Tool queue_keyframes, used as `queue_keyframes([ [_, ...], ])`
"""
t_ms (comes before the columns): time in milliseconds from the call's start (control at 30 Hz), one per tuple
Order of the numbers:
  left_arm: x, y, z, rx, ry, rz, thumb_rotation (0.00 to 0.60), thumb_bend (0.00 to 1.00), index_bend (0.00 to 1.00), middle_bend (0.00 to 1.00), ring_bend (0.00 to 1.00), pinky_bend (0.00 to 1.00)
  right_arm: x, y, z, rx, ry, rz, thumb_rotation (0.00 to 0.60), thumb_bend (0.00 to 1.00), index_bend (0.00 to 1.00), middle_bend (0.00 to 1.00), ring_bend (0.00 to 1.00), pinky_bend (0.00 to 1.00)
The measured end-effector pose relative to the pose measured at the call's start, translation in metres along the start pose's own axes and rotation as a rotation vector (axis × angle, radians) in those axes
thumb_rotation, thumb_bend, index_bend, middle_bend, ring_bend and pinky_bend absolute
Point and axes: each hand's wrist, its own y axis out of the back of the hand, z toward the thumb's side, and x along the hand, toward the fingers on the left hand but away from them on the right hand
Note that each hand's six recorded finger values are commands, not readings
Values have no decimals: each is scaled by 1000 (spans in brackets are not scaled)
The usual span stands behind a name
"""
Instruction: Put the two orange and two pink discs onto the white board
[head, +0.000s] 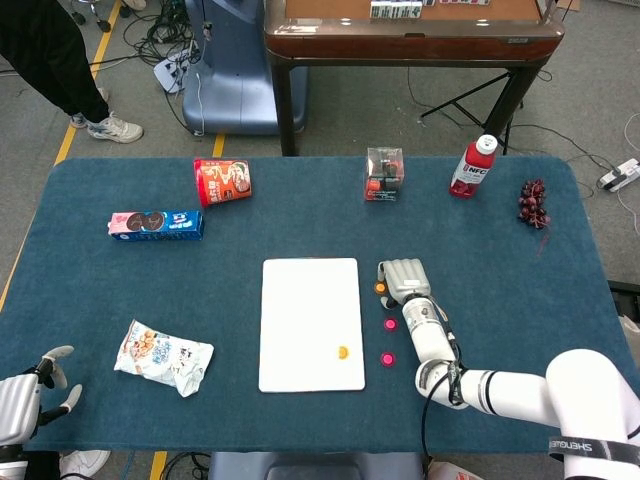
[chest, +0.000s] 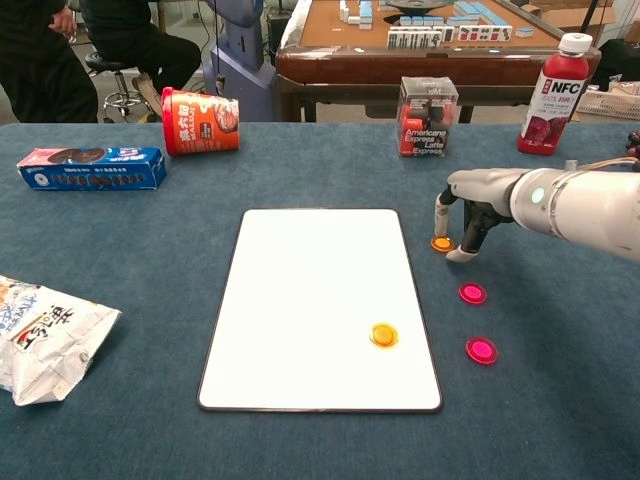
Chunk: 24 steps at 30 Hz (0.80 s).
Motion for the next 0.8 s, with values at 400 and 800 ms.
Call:
queue_keyframes([
  [400, -1, 0, -1, 0, 2, -1, 600, 309, 337, 621, 564, 753, -1, 0, 1, 2, 0, -6, 600, 261, 427, 1000, 1000, 1000],
  [800, -1, -1, -1, 1, 1, -3, 600, 309, 337, 621, 565, 753, 1, 0, 0, -13, 3, -20, 600, 261, 493, 1000, 1000, 1000],
])
